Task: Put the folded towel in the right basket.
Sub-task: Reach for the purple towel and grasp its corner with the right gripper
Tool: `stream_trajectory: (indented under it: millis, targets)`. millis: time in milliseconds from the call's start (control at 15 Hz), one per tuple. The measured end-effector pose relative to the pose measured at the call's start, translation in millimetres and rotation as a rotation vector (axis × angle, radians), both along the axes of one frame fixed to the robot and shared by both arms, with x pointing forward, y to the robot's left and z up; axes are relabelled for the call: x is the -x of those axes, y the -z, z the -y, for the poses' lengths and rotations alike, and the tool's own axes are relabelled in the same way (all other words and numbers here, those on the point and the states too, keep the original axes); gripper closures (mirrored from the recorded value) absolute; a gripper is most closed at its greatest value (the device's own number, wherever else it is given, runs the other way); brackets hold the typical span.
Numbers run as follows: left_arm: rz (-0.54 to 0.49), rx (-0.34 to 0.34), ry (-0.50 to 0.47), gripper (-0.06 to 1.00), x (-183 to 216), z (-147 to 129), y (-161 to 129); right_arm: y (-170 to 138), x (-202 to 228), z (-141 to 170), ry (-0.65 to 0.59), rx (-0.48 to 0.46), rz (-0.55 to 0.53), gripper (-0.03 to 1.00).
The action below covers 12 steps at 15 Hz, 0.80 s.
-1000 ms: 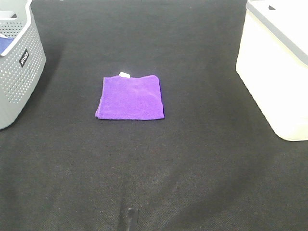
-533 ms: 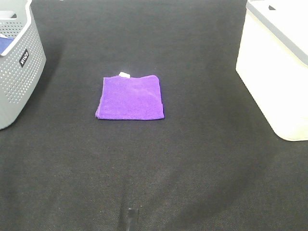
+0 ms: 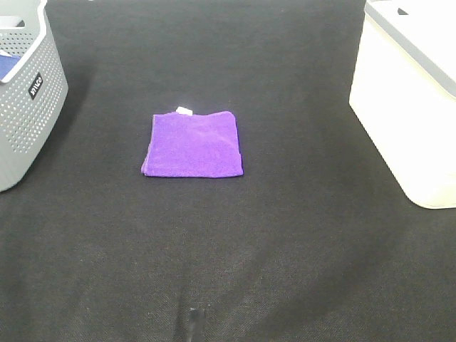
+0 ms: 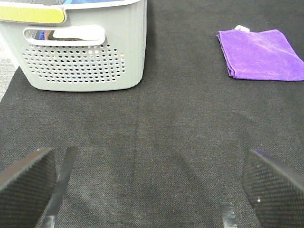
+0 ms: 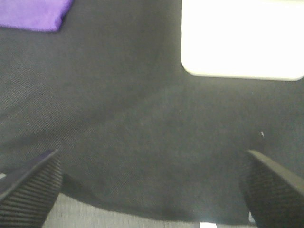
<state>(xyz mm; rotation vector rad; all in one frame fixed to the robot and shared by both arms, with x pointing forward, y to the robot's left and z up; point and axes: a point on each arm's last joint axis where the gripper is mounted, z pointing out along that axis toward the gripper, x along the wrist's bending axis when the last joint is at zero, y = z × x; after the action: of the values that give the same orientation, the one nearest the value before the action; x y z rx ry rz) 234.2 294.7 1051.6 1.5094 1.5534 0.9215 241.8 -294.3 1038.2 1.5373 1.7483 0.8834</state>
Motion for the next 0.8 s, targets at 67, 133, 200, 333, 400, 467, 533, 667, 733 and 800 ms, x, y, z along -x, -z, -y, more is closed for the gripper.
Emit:
stream_trajectory:
  millis: [67, 133, 200, 333, 400, 467, 533, 667, 733, 800]
  targets:
    - [0.000, 0.000, 0.000, -0.05, 0, 0, 0, -4, -8, 0, 0.003, 0.005, -0.037, 0.01]
    - [0.000, 0.000, 0.000, -0.05, 0, 0, 0, -26, -29, -1, 0.000, 0.003, -0.117, 0.01]
    - [0.000, 0.000, 0.000, -0.05, 0, 0, 0, -45, -45, -3, -0.008, -0.010, -0.178, 0.01]
    - [0.000, 0.000, 0.000, -0.05, 0, 0, 0, -81, -85, -7, -0.026, -0.036, -0.309, 0.01]
    - [0.000, 0.000, 0.000, -0.05, 0, 0, 0, -89, -108, -9, -0.031, -0.046, -0.361, 0.01]
    - [0.000, 0.000, 0.000, -0.05, 0, 0, 0, -94, -127, -11, -0.037, -0.060, -0.392, 0.01]
    - [0.000, 0.000, 0.000, -0.05, 0, 0, 0, -96, -143, -14, -0.044, -0.081, -0.420, 0.01]
    - [0.000, 0.000, 0.000, -0.05, 0, 0, 0, -90, -169, -21, -0.075, -0.144, -0.494, 0.01]
    - [0.000, 0.000, 0.000, -0.05, 0, 0, 0, -85, -179, -27, -0.103, -0.206, -0.516, 0.01]
    - [0.000, 0.000, 0.000, -0.05, 0, 0, 0, -81, -190, -34, -0.145, -0.276, -0.528, 0.01]
